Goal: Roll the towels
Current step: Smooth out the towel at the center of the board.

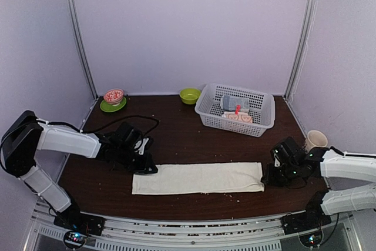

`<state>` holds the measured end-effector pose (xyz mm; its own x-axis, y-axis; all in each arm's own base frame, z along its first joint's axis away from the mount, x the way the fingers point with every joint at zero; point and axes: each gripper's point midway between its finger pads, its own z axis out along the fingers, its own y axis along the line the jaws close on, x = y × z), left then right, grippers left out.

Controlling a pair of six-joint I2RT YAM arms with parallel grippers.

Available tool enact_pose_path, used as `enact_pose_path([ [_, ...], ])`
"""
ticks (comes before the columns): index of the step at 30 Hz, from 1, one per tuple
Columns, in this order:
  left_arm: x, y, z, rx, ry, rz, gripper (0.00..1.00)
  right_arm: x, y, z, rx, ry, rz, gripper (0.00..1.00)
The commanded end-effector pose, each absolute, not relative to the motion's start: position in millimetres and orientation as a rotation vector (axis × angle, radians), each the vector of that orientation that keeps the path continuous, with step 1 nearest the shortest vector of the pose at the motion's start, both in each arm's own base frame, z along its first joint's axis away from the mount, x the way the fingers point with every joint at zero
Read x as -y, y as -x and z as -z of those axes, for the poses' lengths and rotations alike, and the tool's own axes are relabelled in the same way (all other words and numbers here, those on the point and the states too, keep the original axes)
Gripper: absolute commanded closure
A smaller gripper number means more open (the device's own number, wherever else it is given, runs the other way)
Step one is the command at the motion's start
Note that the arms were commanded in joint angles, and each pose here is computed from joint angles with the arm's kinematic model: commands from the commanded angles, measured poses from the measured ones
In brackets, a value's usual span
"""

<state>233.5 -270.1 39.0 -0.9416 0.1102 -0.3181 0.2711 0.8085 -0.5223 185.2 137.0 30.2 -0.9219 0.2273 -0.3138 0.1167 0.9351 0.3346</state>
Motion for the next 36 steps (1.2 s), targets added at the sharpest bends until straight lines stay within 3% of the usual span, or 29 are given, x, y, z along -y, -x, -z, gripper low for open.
enact_pose_path([
  [1,271,-233,-32,-2.725,-0.291,0.851,0.92,-134,-173,-22,-2.806,-0.227,-0.410,0.78],
  [8,267,-230,-25,-2.747,-0.276,0.832,0.93,-131,-153,-11,-2.940,-0.058,-0.284,0.79],
  [12,264,-229,-21,-2.760,-0.275,0.812,0.94,-131,-147,-13,-2.981,-0.009,-0.223,1.00],
  [18,244,-219,-2,-2.823,-0.225,0.699,1.00,-128,-149,-19,-2.984,-0.010,-0.172,1.00],
  [30,169,-197,25,-2.902,0.112,0.425,1.00,-188,-222,-32,-2.913,0.196,-0.181,1.00],
  [36,154,-200,22,-2.875,0.199,0.355,1.00,-167,-243,-31,-2.927,0.207,-0.051,1.00],
])
